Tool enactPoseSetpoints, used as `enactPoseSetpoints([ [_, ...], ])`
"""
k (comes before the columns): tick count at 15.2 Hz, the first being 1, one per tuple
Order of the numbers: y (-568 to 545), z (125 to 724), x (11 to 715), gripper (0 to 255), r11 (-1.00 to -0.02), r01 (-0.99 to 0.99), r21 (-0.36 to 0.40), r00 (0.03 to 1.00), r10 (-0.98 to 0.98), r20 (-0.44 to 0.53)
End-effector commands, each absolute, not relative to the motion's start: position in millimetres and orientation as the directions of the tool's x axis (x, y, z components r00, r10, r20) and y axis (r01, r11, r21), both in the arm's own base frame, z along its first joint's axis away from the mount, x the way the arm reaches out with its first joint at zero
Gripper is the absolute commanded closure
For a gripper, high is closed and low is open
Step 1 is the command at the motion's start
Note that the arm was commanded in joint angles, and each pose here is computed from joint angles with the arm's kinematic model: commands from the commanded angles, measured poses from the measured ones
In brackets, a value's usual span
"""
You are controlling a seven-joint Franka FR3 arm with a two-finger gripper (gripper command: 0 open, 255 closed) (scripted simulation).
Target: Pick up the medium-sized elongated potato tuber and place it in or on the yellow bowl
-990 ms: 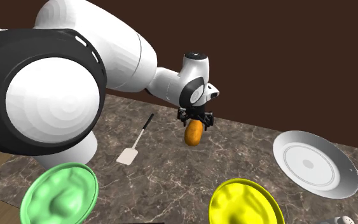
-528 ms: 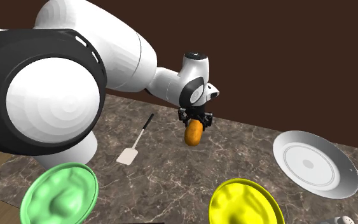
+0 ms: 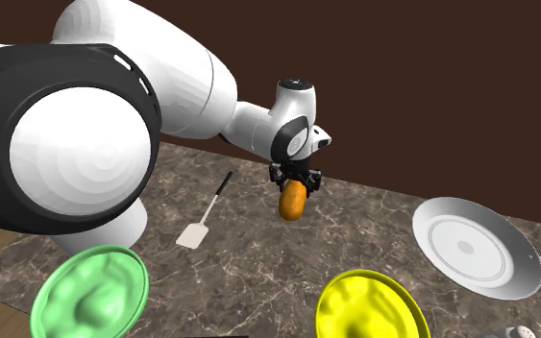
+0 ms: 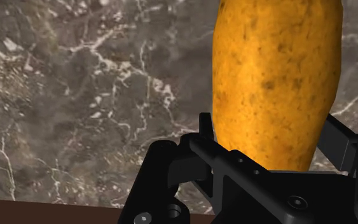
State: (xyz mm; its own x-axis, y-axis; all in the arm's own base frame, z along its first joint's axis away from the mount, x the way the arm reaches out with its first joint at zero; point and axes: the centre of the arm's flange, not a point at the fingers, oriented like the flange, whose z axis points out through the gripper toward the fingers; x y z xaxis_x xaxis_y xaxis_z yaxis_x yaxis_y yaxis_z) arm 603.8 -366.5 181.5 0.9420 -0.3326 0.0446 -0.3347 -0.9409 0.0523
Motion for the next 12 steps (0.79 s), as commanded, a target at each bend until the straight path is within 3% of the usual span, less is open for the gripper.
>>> enactPoseSetpoints([
  [1,-366.7,186.3,603.2,255,-0.941,-0.335,0.052,0.942,-0.333,0.043],
  [12,-366.7,244.4,603.3,255,-0.941,-0.335,0.052,0.942,-0.333,0.043],
])
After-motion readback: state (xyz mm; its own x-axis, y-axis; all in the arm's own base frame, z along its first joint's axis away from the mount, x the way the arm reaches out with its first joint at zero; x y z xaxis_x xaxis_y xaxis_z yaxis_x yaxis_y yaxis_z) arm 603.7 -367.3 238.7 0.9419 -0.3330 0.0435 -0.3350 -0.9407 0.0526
